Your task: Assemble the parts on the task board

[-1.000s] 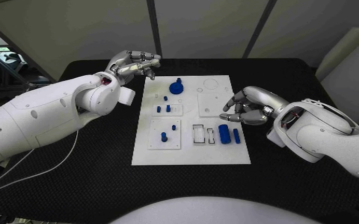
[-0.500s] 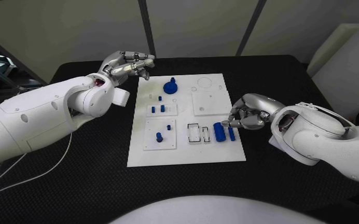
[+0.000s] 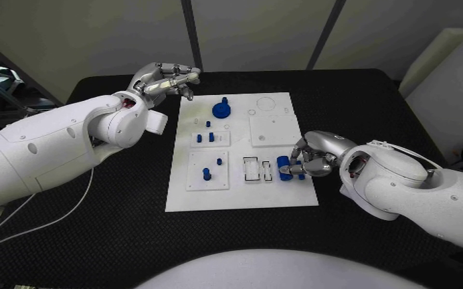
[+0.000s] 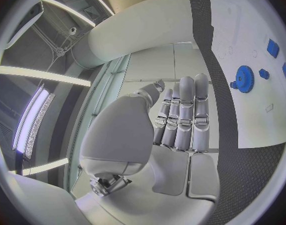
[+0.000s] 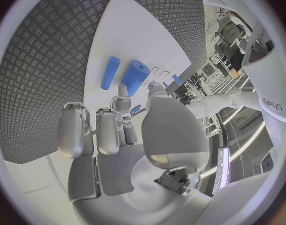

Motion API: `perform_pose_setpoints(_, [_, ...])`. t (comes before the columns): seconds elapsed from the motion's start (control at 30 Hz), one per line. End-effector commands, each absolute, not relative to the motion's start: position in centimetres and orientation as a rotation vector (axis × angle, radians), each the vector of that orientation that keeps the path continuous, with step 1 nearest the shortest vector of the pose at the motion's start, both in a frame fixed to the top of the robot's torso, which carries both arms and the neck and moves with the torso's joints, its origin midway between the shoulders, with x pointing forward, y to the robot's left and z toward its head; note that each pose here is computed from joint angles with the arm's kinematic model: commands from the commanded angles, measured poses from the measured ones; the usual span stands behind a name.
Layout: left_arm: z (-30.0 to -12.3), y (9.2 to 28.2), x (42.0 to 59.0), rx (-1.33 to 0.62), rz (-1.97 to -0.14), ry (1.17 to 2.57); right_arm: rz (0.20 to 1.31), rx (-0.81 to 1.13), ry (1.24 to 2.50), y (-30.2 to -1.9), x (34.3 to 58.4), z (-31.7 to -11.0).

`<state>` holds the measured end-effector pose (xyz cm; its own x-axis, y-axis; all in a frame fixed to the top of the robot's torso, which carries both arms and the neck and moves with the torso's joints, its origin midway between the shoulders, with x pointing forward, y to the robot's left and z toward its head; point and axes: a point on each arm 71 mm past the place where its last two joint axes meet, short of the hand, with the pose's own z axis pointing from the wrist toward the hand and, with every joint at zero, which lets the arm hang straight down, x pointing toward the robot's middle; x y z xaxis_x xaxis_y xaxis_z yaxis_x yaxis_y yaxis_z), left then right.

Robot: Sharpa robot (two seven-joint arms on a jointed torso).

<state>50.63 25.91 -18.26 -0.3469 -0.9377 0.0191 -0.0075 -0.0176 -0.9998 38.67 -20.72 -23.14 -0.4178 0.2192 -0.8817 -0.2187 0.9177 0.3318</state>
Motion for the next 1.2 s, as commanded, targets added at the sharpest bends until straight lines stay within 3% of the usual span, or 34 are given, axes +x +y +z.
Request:
perform_pose_setpoints(0.03, [-18.1,25.8,50.6,-1.035,-1.488,1.457,0.464,-0.025,1.938,-20.4,38.7,-23.2])
perform_pose_setpoints(0.83, [-18.2,26.0,50.6,-1.086,-1.504,1.455,0.412,-0.099,1.992,-18.4,39.6,-25.6])
perform_pose_setpoints(1.2, [-18.2,26.0,50.5,-1.087,-1.505,1.456,0.43,-0.048,1.921,-18.4,39.4,-25.0])
